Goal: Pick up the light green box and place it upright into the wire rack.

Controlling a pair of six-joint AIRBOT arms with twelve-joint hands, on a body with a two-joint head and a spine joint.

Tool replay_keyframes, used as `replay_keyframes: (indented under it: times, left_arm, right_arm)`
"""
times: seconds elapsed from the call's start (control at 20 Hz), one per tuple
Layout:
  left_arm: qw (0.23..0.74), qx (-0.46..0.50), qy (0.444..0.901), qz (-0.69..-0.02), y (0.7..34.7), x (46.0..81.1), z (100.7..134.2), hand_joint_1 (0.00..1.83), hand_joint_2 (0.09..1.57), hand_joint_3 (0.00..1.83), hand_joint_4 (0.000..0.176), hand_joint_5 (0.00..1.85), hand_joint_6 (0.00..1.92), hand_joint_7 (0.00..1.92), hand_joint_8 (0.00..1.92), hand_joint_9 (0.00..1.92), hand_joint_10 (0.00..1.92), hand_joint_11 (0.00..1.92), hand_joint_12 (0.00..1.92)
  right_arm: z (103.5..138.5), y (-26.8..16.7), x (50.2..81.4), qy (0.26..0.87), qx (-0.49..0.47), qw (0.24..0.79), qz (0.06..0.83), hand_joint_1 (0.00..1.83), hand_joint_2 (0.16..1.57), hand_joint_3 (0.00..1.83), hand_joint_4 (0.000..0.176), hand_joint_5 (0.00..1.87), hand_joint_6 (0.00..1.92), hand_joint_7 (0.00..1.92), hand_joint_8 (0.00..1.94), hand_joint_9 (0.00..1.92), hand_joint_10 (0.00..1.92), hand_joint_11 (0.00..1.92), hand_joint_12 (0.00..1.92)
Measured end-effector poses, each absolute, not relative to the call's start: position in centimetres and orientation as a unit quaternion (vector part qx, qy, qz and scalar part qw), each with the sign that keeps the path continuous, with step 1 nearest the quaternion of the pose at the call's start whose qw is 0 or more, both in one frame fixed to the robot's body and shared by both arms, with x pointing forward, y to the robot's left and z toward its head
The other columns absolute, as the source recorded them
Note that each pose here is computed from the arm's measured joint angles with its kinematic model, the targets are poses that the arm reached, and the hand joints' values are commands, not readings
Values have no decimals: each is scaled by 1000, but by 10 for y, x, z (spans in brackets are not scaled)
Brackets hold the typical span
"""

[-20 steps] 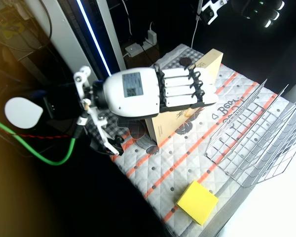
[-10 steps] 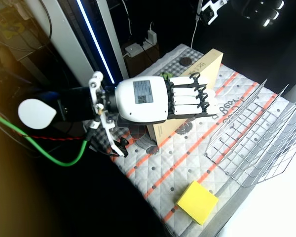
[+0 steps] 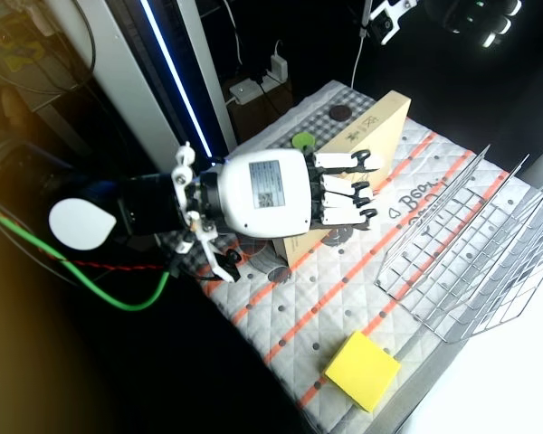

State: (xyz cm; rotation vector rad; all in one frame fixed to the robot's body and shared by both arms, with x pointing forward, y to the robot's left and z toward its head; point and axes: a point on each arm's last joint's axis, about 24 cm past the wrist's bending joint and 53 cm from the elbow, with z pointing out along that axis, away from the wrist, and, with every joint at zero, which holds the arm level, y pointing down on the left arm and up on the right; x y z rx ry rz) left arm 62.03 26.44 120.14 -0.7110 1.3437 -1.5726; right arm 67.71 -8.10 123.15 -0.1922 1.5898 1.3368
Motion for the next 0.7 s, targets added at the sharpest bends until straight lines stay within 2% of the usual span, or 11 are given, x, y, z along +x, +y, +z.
replay_keyframes:
  times: [0.05, 0.15, 0.25, 0.3, 0.35, 0.4, 0.45, 0.55, 0.6, 0.65, 0.7]
  left_arm:
    - [459, -289, 546, -638, 265, 620, 1201, 719, 987, 3, 63, 367, 1, 320, 0, 266, 1, 0, 743]
    - [459, -289, 546, -638, 265, 620, 1201, 737, 990, 3, 56, 367, 1, 315, 0, 260, 0, 0, 738]
    - [459, -289, 546, -639, 264, 620, 1201, 734, 992, 2, 58, 371, 1, 319, 1, 269, 3, 0, 758]
    - [460, -289, 545, -639, 265, 620, 1201, 729, 994, 2, 63, 369, 0, 317, 0, 270, 3, 0, 764]
    - [460, -289, 545, -639, 265, 620, 1201, 727, 998, 2, 53, 373, 1, 323, 2, 279, 5, 0, 799]
    - [459, -289, 545, -639, 264, 620, 1202, 730, 993, 0, 66, 375, 1, 322, 0, 275, 1, 0, 784]
    - [459, -288, 545, -639, 264, 620, 1202, 723, 990, 0, 66, 378, 2, 324, 1, 276, 2, 0, 781]
    - [460, -289, 545, -639, 265, 620, 1202, 717, 992, 0, 67, 371, 0, 316, 0, 274, 1, 0, 786]
    - [460, -289, 545, -639, 265, 620, 1202, 725, 990, 0, 65, 371, 1, 318, 1, 275, 1, 0, 789]
    - [460, -289, 545, -639, 265, 620, 1202, 734, 987, 0, 63, 377, 3, 320, 2, 274, 1, 0, 792]
    - [460, -288, 545, -639, 265, 620, 1202, 737, 988, 0, 63, 382, 5, 321, 2, 274, 1, 0, 794]
  right_arm:
    - [1231, -81, 677, 658, -79, 503, 555, 869, 907, 0, 55, 458, 2, 790, 38, 883, 150, 456, 1233]
    - [1226, -80, 676, 663, -81, 500, 551, 883, 895, 0, 44, 496, 1, 845, 33, 958, 210, 557, 1257]
    - [1227, -79, 676, 661, -76, 498, 557, 937, 890, 0, 9, 585, 4, 923, 9, 1084, 410, 801, 1306]
    - [1227, -78, 676, 659, -75, 496, 560, 974, 898, 1, 0, 642, 4, 1028, 32, 1106, 575, 877, 1310]
    - [1228, -77, 676, 658, -73, 496, 562, 1001, 904, 1, 0, 683, 3, 1070, 43, 1050, 752, 869, 1350]
    - [1228, -77, 677, 657, -71, 496, 563, 1068, 920, 1, 0, 747, 5, 1091, 90, 862, 1111, 752, 1516]
    - [1226, -76, 678, 659, -78, 498, 558, 1098, 937, 5, 0, 796, 22, 1086, 95, 894, 1168, 849, 1590]
    - [1226, -78, 680, 660, -72, 498, 558, 1141, 963, 1, 0, 916, 50, 1046, 45, 967, 955, 866, 1512]
    - [1226, -78, 680, 660, -72, 498, 558, 1157, 1047, 0, 0, 1047, 653, 1077, 18, 1073, 919, 958, 1503]
    - [1226, -77, 680, 660, -73, 498, 558, 1238, 1058, 0, 0, 990, 873, 1219, 456, 1258, 823, 1134, 1413]
    - [1226, -78, 681, 659, -72, 498, 559, 1260, 1053, 0, 0, 987, 907, 1267, 519, 1324, 801, 1176, 1396]
